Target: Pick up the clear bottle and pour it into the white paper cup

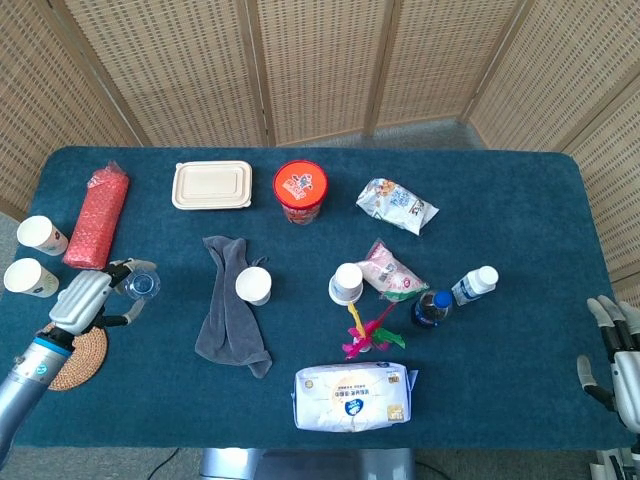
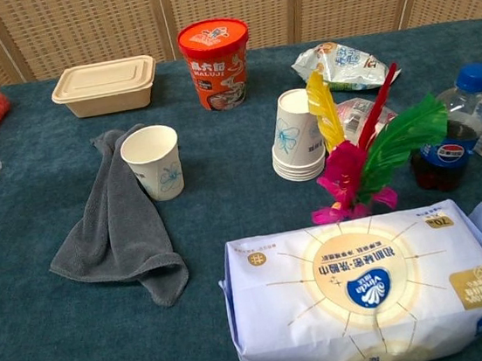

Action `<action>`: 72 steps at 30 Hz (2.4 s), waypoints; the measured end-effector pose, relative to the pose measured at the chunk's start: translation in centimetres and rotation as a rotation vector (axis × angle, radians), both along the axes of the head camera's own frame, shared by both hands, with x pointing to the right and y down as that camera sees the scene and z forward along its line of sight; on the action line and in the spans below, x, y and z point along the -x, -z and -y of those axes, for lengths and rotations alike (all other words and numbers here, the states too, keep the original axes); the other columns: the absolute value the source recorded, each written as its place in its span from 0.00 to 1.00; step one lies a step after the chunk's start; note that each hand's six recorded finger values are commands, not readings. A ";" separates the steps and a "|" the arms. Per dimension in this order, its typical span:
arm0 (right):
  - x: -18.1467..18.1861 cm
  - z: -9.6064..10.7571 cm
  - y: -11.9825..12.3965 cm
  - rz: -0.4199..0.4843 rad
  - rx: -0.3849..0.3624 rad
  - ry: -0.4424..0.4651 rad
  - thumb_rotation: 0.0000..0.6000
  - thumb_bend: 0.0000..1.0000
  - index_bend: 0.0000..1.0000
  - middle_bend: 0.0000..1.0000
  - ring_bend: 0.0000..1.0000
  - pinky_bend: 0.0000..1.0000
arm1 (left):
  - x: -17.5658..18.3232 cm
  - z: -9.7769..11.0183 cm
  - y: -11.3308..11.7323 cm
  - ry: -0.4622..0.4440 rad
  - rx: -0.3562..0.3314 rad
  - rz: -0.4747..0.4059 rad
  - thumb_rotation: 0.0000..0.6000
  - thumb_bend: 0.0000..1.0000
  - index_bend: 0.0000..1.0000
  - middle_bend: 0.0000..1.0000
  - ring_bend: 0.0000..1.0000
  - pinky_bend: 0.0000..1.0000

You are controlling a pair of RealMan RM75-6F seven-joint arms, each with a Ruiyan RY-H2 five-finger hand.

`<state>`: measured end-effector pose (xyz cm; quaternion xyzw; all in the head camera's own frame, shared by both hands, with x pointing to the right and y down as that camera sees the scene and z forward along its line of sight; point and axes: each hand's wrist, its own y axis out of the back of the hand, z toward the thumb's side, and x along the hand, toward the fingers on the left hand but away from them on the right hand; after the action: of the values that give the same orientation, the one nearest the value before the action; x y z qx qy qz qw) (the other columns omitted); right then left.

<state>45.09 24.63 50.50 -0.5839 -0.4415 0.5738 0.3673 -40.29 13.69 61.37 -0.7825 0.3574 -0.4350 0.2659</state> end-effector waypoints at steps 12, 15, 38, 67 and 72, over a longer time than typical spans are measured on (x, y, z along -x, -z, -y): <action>-0.7 -0.5 -0.2 0.004 0.007 -0.018 1.00 0.51 0.00 0.00 0.00 0.12 | -2.5 4.1 1.3 -0.169 -0.001 0.191 0.96 0.58 0.43 0.34 0.39 0.52; -0.9 -0.7 -0.2 0.007 0.006 -0.024 1.00 0.51 0.00 0.00 0.00 0.12 | -3.3 4.9 1.3 -0.213 -0.012 0.231 0.95 0.58 0.43 0.34 0.39 0.52; -1.8 -1.7 -0.4 0.032 -0.005 -0.054 1.00 0.51 0.00 0.00 0.00 0.12 | -8.4 9.2 1.5 -0.477 -0.042 0.460 0.96 0.59 0.43 0.34 0.39 0.54; -3.0 -2.8 -0.9 0.069 -0.025 -0.101 1.00 0.51 0.00 0.00 0.00 0.12 | -14.2 10.5 -0.1 -0.795 -0.084 0.684 0.97 0.60 0.44 0.34 0.39 0.54; -3.2 -3.1 -1.0 0.076 -0.029 -0.111 1.00 0.51 0.00 0.00 0.00 0.12 | -15.0 10.4 -0.4 -0.832 -0.079 0.703 0.98 0.60 0.44 0.34 0.39 0.54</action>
<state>48.25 27.68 51.51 -0.5744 -0.4953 0.5642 0.3263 -25.27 3.31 61.81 -0.6548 -0.0767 -0.5144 0.5483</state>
